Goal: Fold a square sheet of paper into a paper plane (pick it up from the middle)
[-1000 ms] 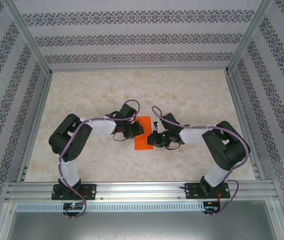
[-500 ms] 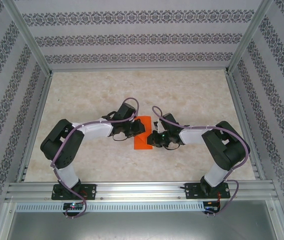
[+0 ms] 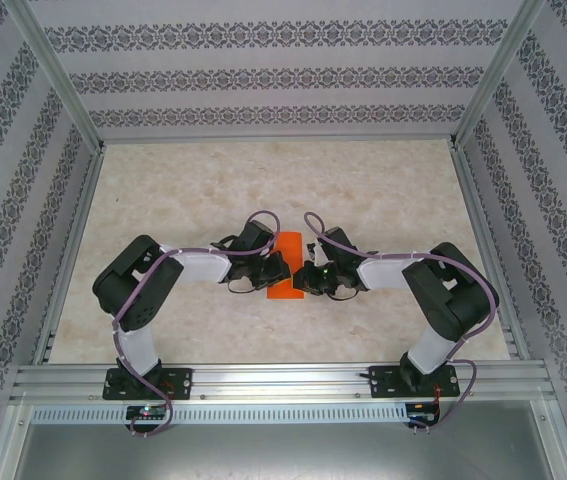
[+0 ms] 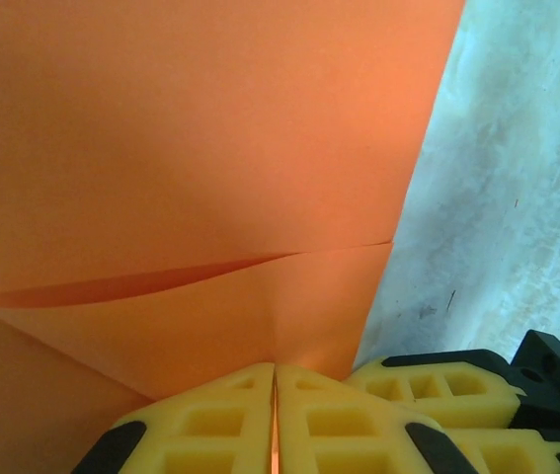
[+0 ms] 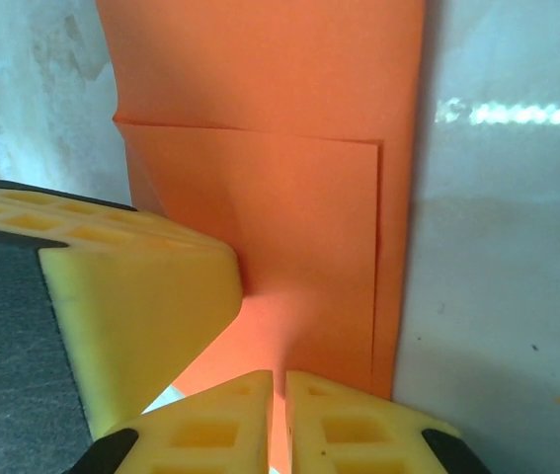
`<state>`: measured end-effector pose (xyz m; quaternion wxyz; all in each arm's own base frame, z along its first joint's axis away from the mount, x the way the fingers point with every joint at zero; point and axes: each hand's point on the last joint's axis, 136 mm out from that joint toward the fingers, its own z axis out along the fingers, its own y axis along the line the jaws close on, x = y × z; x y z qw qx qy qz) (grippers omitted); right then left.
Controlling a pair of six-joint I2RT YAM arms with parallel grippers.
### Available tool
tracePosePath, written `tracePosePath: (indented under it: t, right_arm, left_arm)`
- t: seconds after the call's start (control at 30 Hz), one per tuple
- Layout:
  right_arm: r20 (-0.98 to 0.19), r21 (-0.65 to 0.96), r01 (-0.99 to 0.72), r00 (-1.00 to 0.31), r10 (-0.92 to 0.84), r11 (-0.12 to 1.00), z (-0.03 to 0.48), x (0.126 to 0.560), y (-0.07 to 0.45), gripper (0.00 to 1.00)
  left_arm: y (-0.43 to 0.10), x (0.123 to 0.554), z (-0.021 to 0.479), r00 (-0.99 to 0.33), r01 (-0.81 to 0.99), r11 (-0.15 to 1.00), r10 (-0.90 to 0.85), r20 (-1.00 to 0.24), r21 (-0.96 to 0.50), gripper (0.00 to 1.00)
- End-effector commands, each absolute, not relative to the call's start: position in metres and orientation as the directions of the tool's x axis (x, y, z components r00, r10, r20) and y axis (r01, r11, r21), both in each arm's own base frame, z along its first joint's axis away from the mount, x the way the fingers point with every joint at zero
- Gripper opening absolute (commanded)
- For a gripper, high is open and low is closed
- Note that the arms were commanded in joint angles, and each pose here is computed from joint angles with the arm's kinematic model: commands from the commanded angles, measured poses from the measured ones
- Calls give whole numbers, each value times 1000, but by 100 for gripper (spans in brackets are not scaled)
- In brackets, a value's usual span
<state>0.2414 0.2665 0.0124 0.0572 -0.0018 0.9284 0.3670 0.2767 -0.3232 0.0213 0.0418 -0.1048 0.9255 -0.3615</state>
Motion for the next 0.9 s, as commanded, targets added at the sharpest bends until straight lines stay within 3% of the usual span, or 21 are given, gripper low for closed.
tracePosePath:
  t: [0.0,0.33,0.87]
  right_arm:
    - [-66,602,5,-996,57,799,-13,228,251,13]
    - [-47,542,-5,-999,24,840,-22,218,242,13]
    - [-32,505,-16,-999,1,863,-27,214,238,10]
  left_arm:
    - [-330,271,17,-978,-151,712,-209,-2,-685,11]
    - [-296,282,-4,-963,-192,816,-265,-57,-545,11]
    - [-270,318,7,-944,-212,818,-314,-107,-534,12]
